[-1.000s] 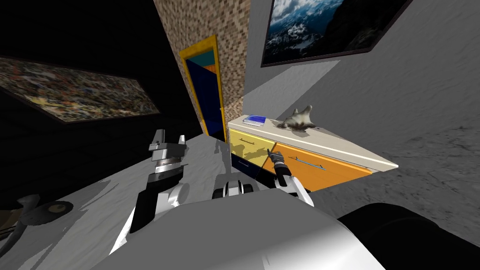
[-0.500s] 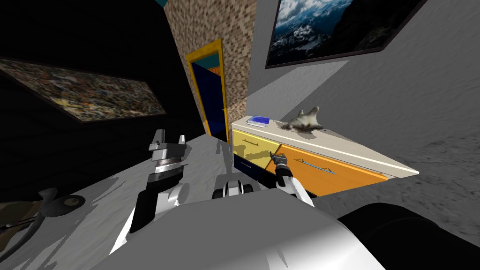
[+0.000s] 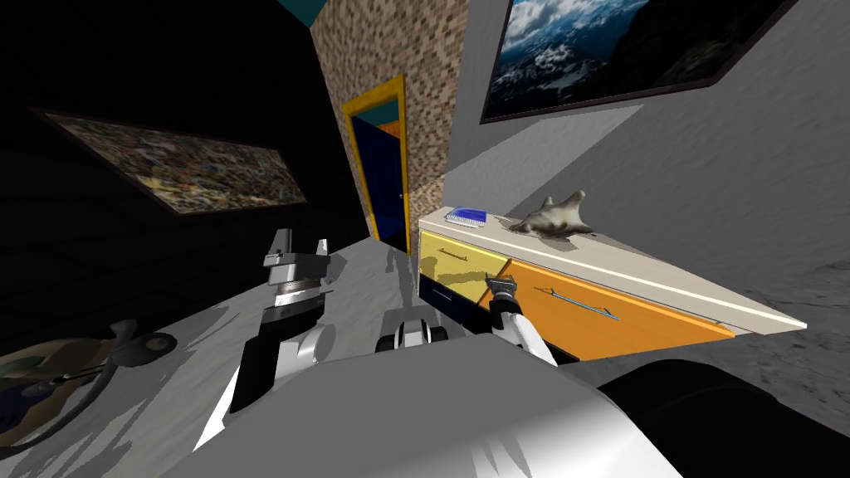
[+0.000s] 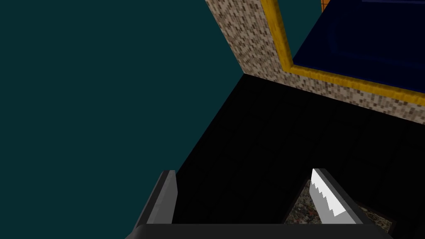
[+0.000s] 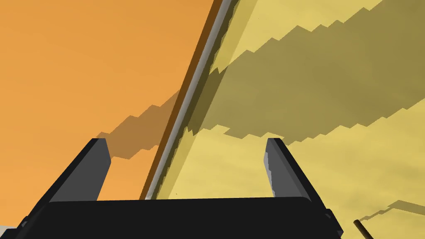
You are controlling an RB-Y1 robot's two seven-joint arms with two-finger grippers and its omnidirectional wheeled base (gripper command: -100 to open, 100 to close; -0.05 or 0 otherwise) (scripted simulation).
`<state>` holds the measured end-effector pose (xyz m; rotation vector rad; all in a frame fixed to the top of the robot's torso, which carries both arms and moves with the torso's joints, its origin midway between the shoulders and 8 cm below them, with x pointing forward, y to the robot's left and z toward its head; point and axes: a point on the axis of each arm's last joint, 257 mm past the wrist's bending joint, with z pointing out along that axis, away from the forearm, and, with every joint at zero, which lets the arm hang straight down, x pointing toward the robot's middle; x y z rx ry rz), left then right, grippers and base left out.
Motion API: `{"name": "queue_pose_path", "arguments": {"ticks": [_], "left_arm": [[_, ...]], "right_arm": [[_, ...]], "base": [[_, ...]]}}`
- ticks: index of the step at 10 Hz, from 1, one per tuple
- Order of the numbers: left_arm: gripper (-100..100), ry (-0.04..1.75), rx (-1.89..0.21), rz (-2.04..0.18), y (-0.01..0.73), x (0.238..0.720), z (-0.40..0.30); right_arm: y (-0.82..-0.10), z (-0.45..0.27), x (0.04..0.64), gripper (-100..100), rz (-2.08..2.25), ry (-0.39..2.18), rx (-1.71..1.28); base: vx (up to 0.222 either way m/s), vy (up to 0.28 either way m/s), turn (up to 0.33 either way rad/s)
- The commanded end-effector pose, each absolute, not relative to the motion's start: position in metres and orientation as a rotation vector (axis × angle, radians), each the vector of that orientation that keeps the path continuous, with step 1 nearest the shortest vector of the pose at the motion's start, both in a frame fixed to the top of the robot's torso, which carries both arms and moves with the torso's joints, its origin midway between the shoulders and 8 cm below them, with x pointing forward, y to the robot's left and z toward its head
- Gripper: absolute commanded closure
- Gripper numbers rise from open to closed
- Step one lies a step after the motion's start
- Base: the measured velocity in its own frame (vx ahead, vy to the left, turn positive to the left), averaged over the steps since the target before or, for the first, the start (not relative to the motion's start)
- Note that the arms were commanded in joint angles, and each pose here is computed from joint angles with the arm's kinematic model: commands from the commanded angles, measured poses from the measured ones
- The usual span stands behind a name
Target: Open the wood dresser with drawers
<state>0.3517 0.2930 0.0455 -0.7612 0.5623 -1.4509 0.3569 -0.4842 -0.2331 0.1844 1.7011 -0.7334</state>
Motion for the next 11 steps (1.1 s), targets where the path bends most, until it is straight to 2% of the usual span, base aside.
{"name": "queue_pose_path", "arguments": {"ticks": [1, 11], "left_arm": [[0, 0.562, -0.761, -1.451, 0.293, 0.352, 0.046], [0, 0.562, -0.761, -1.451, 0.293, 0.352, 0.046]], "right_arm": [[-0.496, -0.234, 0.353, -100, -0.848, 1.714, 0.132], [-0.556, -0.241, 0.313, -100, -1.352, 1.767, -0.031]], "base": [[0.024, 0.072, 0.094], [0.025, 0.081, 0.135]]}}
